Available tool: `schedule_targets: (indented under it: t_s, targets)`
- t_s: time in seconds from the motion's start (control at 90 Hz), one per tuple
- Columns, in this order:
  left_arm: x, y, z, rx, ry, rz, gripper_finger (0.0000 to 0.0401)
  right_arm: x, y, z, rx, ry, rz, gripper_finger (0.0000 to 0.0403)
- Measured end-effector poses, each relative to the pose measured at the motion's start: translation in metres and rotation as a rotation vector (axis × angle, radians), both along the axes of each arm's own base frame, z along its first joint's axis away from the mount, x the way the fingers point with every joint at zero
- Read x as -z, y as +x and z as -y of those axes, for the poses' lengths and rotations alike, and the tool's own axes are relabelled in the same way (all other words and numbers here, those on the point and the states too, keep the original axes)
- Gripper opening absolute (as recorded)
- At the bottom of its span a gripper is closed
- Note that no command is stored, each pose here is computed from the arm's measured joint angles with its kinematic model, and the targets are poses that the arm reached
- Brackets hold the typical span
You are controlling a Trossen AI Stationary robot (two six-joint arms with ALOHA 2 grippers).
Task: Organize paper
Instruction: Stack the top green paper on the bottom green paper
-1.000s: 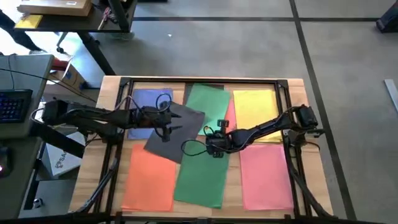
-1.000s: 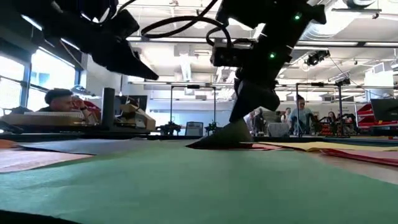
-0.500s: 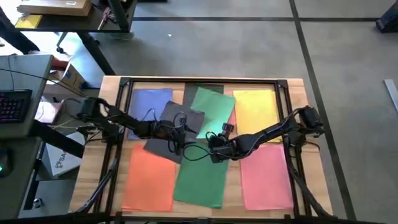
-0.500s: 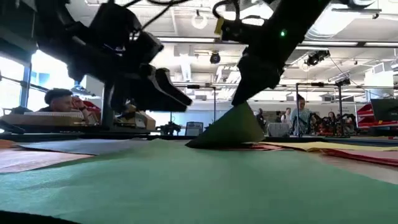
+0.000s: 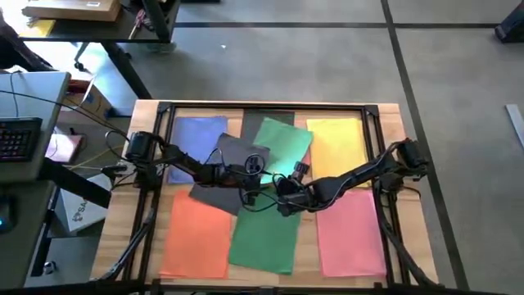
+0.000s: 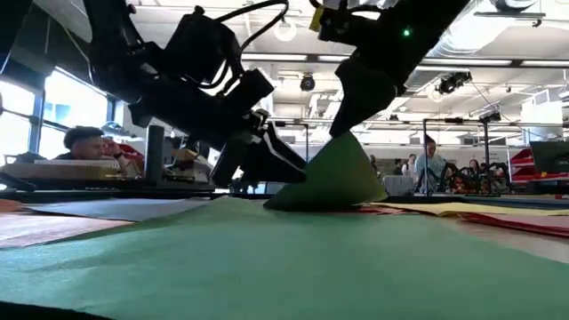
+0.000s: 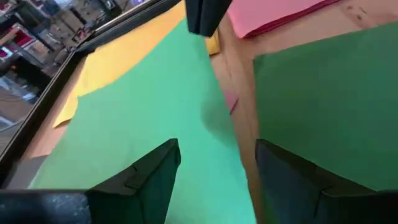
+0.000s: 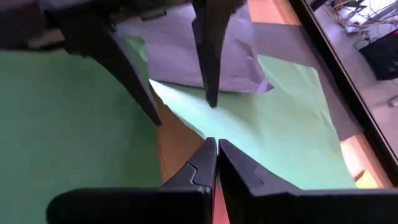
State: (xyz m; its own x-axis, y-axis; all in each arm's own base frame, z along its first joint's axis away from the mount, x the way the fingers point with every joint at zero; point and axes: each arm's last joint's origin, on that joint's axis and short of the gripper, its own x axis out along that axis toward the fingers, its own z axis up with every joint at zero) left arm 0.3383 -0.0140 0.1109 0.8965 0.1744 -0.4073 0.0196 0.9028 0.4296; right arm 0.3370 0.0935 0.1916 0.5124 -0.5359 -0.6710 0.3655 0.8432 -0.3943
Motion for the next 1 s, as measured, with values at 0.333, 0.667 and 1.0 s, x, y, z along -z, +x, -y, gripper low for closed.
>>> schedule_targets:
  t_s: [0.333, 0.667, 1.0]
  targets:
    - [0.005, -0.002, -0.003, -0.02, -0.037, -0.045, 0.0134, -0.02, -0.009, -0.008, -0.01, -0.011, 0.062, 0.0]
    - [0.004, -0.002, -0.003, -0.098, 0.004, -0.031, 0.0009, -0.031, -0.032, -0.042, -0.081, 0.084, 0.083, 0.0]
    - [-0.015, 0.017, 0.019, -0.128, 0.11, -0.086, 0.0, -0.032, -0.042, -0.066, -0.233, 0.034, 0.045, 0.0024]
